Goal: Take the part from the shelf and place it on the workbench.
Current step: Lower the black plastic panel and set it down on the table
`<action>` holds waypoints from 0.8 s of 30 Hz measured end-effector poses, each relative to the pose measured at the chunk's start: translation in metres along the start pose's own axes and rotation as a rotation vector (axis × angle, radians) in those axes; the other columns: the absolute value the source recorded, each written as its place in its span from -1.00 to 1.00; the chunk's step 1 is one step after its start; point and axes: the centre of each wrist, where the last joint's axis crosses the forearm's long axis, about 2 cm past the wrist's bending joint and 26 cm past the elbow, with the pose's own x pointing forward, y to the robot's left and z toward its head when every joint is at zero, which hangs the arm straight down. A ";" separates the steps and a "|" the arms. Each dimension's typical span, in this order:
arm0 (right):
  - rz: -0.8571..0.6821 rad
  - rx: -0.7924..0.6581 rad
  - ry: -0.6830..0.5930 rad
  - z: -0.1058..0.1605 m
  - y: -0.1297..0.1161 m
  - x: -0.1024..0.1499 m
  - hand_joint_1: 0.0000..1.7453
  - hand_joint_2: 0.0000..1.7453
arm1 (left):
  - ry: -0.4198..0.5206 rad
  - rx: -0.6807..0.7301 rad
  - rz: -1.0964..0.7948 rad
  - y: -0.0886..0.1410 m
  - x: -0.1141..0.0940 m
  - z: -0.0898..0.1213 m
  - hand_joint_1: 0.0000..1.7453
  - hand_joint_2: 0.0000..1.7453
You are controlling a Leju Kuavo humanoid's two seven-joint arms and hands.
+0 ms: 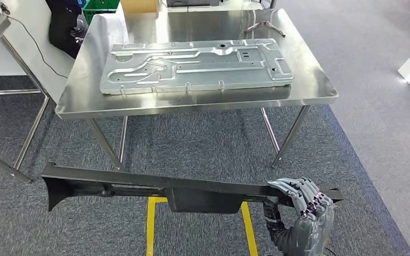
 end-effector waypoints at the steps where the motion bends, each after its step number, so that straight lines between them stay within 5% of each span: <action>1: 0.000 0.000 0.000 0.000 0.000 0.000 1.00 1.00 | -0.001 -0.001 0.000 0.000 0.001 0.000 -1.00 1.00; 24: -0.001 -0.006 0.004 -0.001 -0.001 0.001 1.00 1.00 | -0.004 0.004 -0.001 0.002 0.002 -0.001 -1.00 1.00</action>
